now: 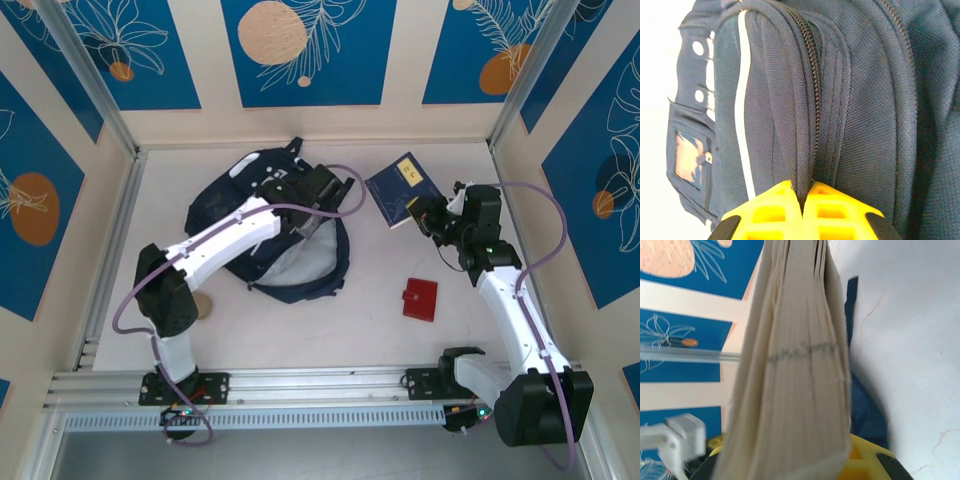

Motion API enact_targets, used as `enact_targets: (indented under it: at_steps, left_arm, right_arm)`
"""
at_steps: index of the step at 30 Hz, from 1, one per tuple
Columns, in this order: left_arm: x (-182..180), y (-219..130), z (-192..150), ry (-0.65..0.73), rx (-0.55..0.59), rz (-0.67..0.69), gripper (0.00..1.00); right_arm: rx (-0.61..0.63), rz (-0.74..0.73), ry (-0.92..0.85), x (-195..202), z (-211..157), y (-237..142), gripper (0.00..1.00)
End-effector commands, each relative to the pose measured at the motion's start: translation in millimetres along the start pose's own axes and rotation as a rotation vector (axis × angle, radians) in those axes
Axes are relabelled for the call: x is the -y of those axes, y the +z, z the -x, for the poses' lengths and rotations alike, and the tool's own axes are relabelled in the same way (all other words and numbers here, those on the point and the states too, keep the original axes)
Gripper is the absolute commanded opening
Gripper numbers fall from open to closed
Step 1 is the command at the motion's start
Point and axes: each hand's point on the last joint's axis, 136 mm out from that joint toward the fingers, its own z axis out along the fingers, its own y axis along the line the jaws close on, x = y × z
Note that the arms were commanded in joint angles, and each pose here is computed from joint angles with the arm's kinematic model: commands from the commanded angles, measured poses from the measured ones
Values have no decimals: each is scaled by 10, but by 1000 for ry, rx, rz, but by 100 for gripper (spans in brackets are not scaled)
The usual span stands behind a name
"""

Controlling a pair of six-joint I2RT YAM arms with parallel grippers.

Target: Pack the student bag

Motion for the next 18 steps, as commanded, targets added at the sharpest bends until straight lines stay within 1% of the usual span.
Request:
enact_targets:
  at_steps: [1, 3, 5, 9, 11, 15, 18]
  left_arm:
    - [-373, -338, 576, -175, 217, 58, 0]
    - [-426, -344, 664, -207, 237, 59, 0]
    - [-462, -342, 741, -235, 253, 57, 0]
    - [-443, -336, 850, -262, 268, 26, 0]
    - [-406, -342, 899, -268, 275, 2, 0]
    - [-363, -368, 960, -274, 286, -35, 0]
    - [-336, -397, 995, -278, 295, -60, 0]
  right_arm:
    - [-124, 85, -77, -130, -272, -43, 5]
    - [-193, 109, -87, -144, -434, -34, 5]
    - [-250, 100, -80, -99, -596, -12, 5]
    - [-319, 81, -76, -27, -822, 52, 5]
    - [-377, 127, -51, -62, -914, 119, 5]
    - [-475, 188, -42, -199, -1063, 341, 6]
    - [-521, 218, -48, -308, -1159, 628, 6]
